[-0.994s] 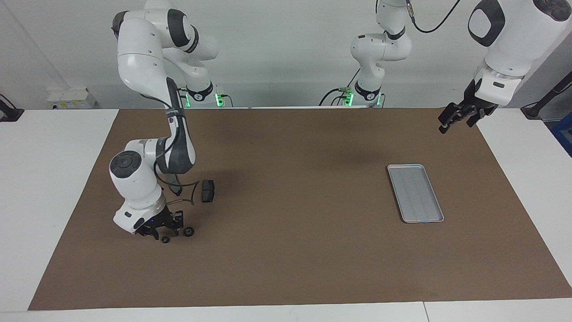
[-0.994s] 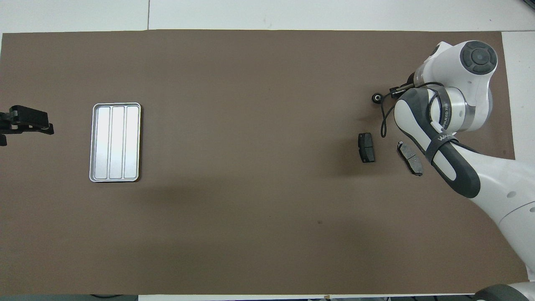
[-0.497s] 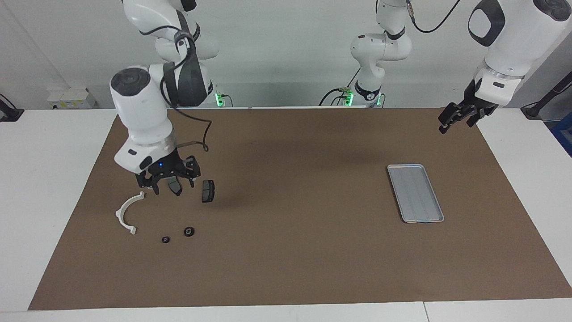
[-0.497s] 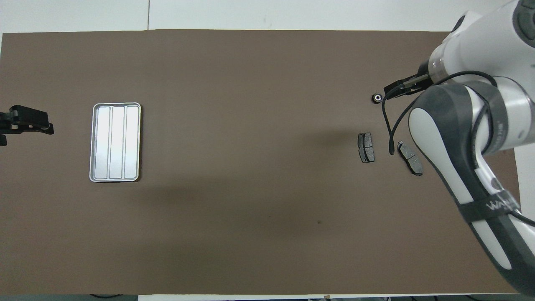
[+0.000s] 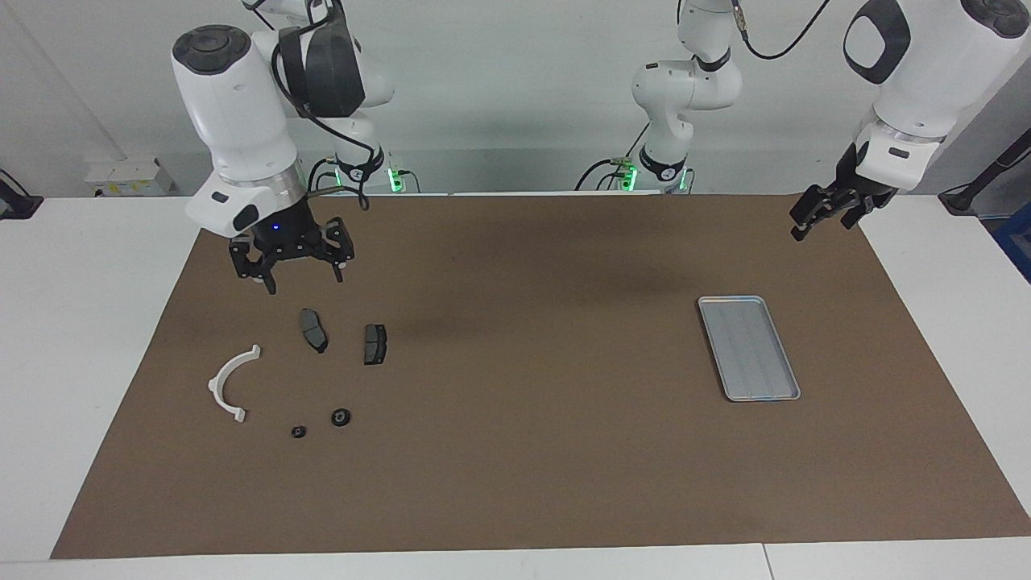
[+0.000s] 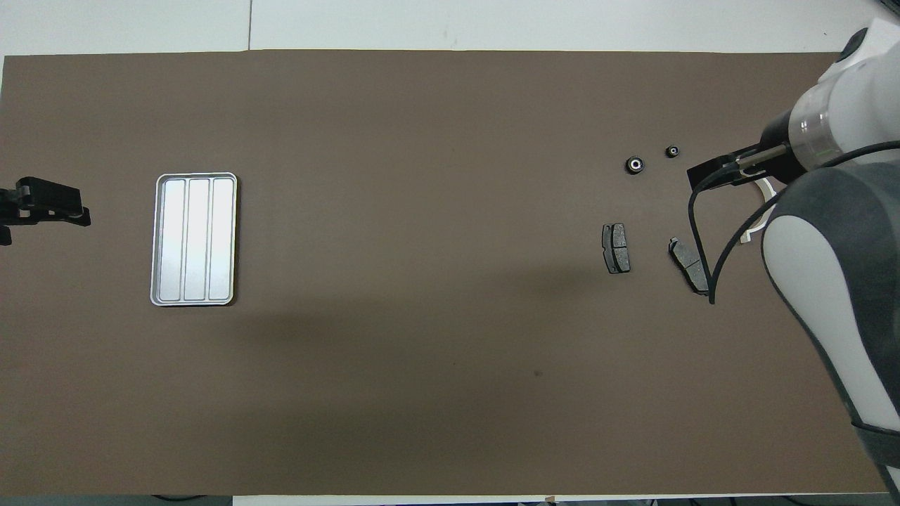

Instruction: Place bearing gear from tray to pile

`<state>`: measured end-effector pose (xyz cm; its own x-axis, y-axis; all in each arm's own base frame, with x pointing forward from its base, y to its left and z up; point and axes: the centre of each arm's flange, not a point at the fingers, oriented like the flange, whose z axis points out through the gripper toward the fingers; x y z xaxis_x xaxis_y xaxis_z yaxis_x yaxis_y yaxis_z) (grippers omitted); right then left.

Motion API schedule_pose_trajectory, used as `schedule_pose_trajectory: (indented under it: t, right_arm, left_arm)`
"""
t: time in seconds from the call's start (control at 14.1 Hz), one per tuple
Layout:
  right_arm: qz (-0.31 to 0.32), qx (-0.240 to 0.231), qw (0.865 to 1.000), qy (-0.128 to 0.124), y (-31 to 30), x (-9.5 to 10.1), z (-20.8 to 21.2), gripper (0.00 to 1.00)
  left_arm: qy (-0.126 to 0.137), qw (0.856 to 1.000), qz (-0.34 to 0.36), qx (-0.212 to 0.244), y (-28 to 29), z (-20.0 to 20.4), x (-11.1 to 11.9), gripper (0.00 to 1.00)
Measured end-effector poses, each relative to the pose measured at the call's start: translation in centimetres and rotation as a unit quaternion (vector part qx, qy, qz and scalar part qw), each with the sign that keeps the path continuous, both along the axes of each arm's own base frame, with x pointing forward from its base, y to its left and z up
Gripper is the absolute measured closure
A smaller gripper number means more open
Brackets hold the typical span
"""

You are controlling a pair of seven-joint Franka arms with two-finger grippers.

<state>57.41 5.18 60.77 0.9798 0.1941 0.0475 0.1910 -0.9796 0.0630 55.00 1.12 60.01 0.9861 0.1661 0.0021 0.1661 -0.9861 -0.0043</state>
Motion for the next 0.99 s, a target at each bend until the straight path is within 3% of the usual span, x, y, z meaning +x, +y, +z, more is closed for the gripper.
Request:
schedule_pose_trajectory:
  t: [0.35,0.57,0.99]
  right_arm:
    - [-0.018,0.004,1.000,0.008,-1.8,-3.1,3.5,0.00]
    - [-0.043,0.028,0.999,0.009,-4.1,-3.3,3.7,0.00]
    - [-0.051,0.031,0.998,0.013,-4.9,-3.2,3.1,0.00]
  left_arm:
    - [0.000,1.000,0.000,0.000,0.0,0.0,0.0,0.00]
    - [0.000,1.000,0.000,0.000,0.0,0.0,0.0,0.00]
    - [0.000,1.000,0.000,0.000,0.0,0.0,0.0,0.00]
